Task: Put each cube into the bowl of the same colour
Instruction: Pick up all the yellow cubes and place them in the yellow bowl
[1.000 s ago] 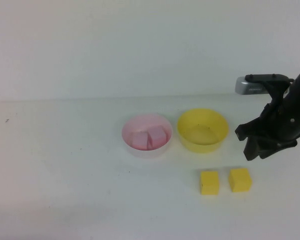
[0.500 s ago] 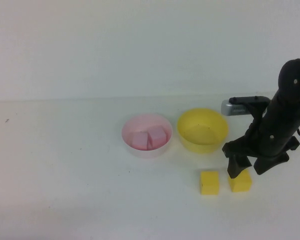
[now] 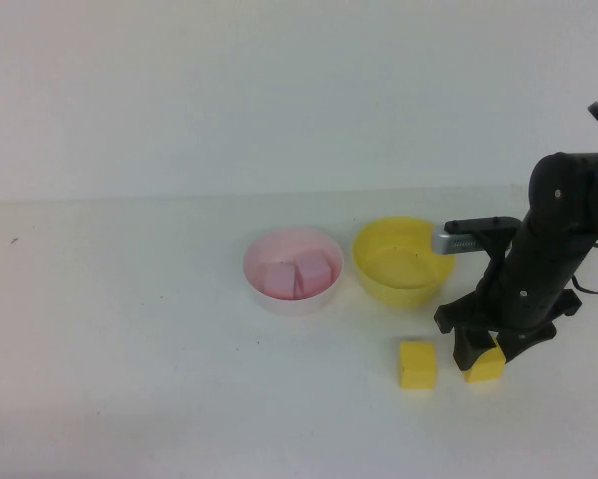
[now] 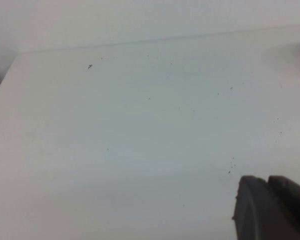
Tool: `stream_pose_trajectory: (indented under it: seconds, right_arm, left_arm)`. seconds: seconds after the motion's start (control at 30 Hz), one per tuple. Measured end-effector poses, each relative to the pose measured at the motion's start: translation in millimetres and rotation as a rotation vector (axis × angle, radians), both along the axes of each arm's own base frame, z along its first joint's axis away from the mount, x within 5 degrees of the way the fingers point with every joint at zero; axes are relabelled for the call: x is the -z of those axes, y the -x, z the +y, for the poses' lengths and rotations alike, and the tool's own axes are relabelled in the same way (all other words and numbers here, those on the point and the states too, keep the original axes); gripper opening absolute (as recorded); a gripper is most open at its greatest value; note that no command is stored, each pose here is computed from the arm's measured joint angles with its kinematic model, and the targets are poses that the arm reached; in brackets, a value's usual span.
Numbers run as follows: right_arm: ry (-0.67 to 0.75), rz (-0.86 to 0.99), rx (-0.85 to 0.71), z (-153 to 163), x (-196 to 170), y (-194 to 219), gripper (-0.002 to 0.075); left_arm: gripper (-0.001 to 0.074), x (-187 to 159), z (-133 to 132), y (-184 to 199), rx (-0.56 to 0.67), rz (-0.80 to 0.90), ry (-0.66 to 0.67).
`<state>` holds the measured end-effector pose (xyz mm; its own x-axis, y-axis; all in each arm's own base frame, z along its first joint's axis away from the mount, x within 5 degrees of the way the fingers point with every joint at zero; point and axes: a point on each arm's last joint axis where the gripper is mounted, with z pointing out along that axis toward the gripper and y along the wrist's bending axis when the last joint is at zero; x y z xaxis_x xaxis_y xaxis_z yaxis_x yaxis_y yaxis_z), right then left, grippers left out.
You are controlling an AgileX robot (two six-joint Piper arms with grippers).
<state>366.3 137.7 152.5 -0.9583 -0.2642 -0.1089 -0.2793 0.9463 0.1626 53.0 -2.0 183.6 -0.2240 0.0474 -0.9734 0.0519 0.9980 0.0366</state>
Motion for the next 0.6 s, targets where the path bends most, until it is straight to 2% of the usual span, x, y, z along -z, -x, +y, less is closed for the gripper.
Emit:
stream_pose_trajectory:
  seconds: [0.07, 0.13, 0.4, 0.6]
  right_arm:
    - [0.002, -0.001, 0.0, 0.0, 2.7, -0.9, 0.0363]
    - [0.003, -0.004, 0.0, 0.0, 2.7, -1.1, 0.033]
    - [-0.005, -0.03, -0.006, 2.3, -6.7, -8.0, 0.0321]
    - [-0.036, -0.12, -0.037, 8.0, -48.9, -23.1, 0.032]
  left_arm:
    - [0.0, 0.0, 0.0, 0.0, -0.002, 0.0, 0.007]
    - [0.0, 0.0, 0.0, 0.0, -0.002, 0.0, 0.007]
    - [0.0, 0.0, 0.0, 0.0, -0.002, 0.0, 0.007]
    - [0.0, 0.0, 0.0, 0.0, -0.002, 0.0, 0.007]
